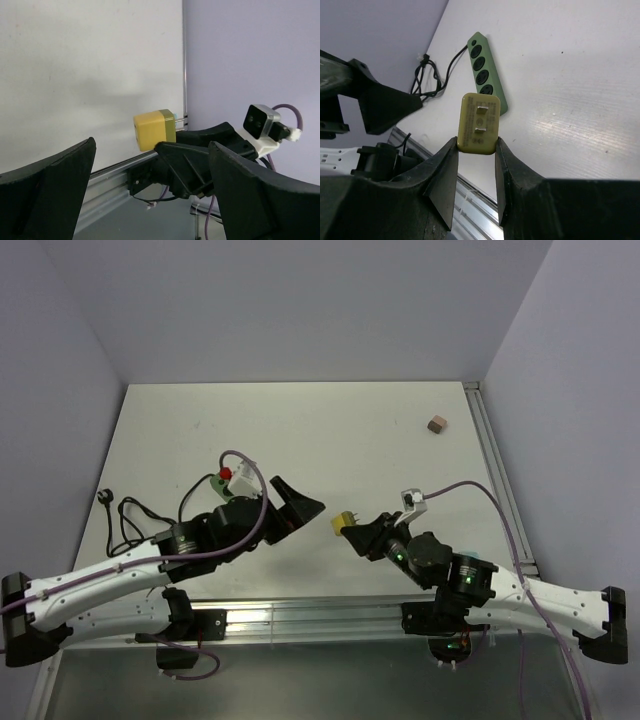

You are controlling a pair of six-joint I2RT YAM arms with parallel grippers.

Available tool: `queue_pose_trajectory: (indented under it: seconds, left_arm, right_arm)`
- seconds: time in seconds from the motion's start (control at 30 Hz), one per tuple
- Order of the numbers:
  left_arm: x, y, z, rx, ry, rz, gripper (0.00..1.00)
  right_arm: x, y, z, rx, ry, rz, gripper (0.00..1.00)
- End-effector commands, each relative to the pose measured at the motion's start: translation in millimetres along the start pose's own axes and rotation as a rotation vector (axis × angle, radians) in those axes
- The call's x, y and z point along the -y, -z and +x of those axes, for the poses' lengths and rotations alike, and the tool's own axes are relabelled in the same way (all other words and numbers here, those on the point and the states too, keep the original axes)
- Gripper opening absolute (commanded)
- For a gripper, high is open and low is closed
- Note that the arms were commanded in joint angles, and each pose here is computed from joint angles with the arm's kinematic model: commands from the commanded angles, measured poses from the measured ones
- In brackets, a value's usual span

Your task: Insert the plug

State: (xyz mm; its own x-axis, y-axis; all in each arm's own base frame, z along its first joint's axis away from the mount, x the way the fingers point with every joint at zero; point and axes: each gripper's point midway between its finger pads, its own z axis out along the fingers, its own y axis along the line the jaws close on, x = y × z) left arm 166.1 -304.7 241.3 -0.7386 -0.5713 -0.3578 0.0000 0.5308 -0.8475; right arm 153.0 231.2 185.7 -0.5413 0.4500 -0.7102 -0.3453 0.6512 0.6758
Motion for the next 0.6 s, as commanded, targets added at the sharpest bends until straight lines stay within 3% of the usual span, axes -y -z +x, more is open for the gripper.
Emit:
queue_pose_trajectory:
  seconds: [0.0,0.17,0.33,0.57]
  left_arm:
    - [-5,13,-19,0.085,-0.116,0.026,0.99]
    - [-12,18,-3,0.004,-0.148,0.062,0.98]
    - [8,28,9,-0.070,0.058,0.179,0.95]
    - [50,38,11,-0.155,0.351,0.292,0.96]
  right_arm:
    - [9,5,-9,0.039,0.030,0.024,0.00]
    - [0,14,-13,0.084,0.096,-0.104,0.00]
    - [-28,18,-24,0.156,0.225,-0.276,0.00]
    - [-65,28,-50,0.262,0.282,-0.421,0.00]
